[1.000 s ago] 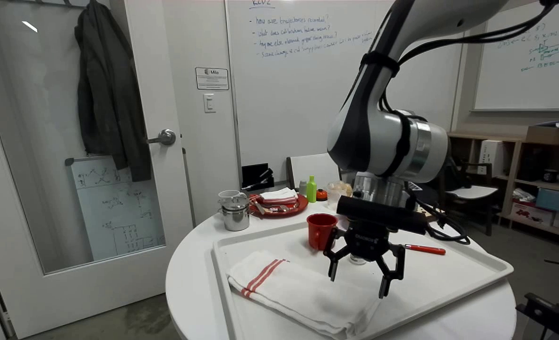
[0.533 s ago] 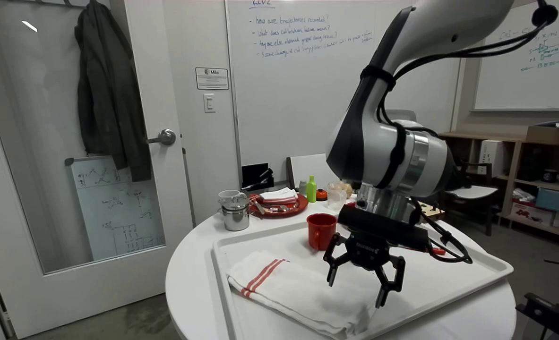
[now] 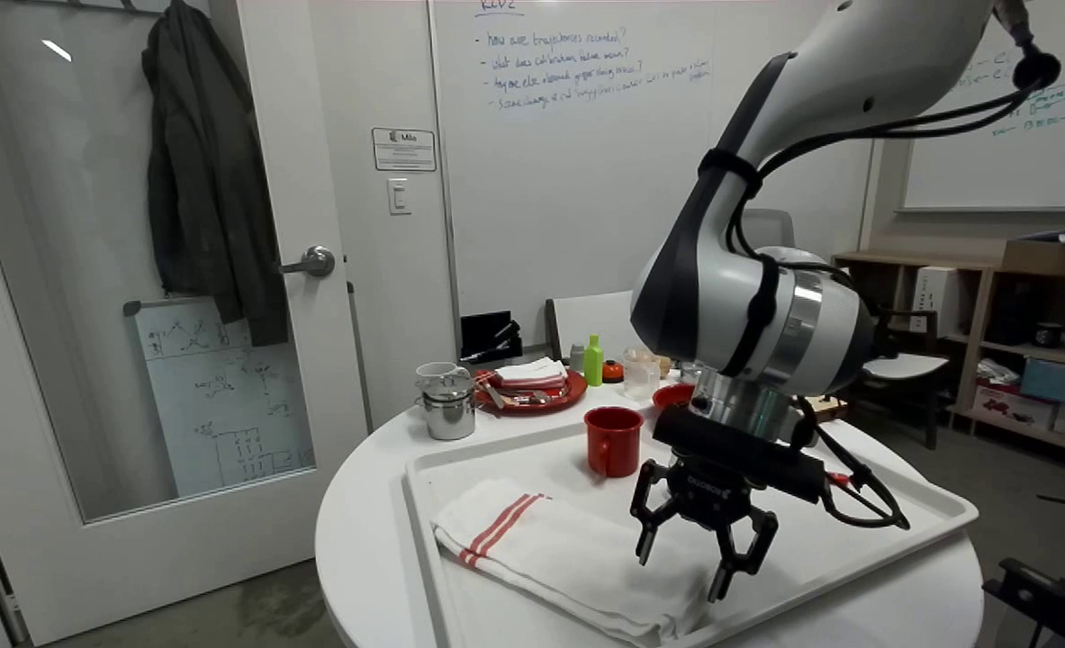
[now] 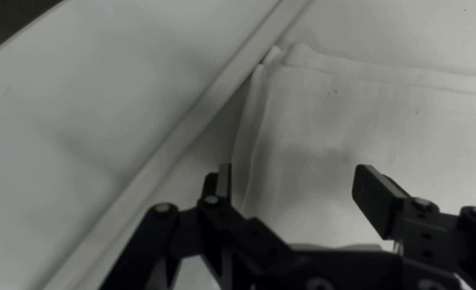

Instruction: Fold the white towel.

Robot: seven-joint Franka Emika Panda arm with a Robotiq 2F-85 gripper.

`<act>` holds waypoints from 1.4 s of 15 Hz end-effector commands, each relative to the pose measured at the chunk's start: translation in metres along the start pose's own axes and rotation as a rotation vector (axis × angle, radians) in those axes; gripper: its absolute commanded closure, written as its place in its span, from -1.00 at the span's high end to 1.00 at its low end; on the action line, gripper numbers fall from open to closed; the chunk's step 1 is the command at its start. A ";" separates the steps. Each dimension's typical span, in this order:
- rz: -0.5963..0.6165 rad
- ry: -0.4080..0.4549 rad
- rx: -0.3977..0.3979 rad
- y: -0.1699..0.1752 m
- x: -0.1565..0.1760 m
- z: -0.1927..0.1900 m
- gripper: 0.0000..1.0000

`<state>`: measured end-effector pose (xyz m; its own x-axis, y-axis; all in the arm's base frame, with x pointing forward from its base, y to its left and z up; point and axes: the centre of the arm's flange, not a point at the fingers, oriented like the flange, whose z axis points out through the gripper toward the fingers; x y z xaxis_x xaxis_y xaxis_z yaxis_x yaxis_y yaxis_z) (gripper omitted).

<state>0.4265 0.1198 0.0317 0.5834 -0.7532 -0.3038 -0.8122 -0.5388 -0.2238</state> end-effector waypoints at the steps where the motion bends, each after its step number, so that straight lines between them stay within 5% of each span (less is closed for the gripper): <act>1: 0.011 0.011 0.029 0.009 0.001 0.008 -0.10; 7: 0.024 0.024 0.037 0.010 0.000 0.005 -0.98; 12: -0.013 0.064 0.045 0.001 -0.008 -0.011 -0.98; 21: -0.303 0.106 0.001 -0.063 -0.030 -0.052 -0.98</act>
<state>0.4410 0.1492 0.0724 0.7263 -0.6662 -0.1694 -0.6817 -0.6666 -0.3014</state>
